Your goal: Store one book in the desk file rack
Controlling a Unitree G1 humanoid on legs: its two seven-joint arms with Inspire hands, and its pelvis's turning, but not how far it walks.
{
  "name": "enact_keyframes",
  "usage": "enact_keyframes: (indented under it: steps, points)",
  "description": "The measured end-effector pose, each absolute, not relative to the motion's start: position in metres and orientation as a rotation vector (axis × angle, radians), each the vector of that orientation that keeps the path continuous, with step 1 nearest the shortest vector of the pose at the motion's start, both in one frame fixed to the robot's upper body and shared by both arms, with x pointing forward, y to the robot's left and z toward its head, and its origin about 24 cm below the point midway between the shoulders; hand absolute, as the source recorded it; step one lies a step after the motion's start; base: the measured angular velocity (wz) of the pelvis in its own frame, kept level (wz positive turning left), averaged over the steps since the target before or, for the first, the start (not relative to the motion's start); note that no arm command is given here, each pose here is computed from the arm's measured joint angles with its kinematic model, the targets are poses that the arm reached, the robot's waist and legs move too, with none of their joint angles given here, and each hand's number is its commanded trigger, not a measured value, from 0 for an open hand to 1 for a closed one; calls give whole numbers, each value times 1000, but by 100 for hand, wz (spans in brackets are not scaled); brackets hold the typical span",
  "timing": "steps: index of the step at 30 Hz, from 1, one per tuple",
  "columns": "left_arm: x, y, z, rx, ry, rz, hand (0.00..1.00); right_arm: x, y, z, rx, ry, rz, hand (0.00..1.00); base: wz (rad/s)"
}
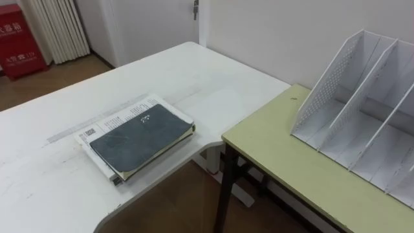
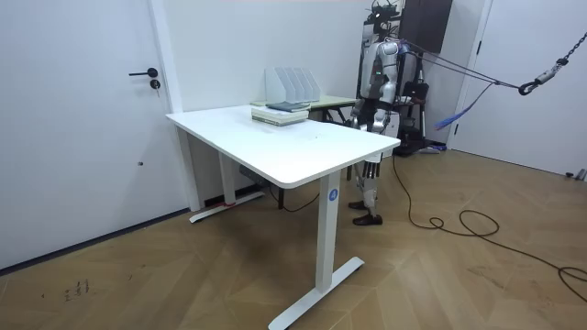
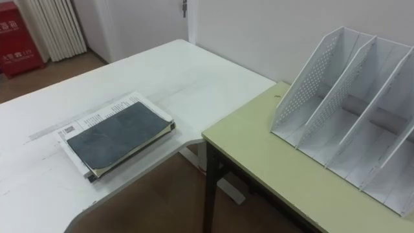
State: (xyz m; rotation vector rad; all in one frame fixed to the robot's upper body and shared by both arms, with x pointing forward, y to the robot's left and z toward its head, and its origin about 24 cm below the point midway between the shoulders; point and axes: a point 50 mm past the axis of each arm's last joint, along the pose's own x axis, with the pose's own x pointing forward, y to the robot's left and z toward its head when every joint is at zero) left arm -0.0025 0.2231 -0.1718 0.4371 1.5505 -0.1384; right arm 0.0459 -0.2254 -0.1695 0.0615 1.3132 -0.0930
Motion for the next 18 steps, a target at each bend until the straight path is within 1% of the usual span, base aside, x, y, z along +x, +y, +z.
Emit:
enact_keyframes:
  steps: [6,18]
  points:
    - [-3,223,-172,433,1553,-142,0,46,-225,-170,61,1314,-93,0,0]
    - [8,224,-172,441,1519,-125,0,47,-225,-169,56,1314,-87,0,0]
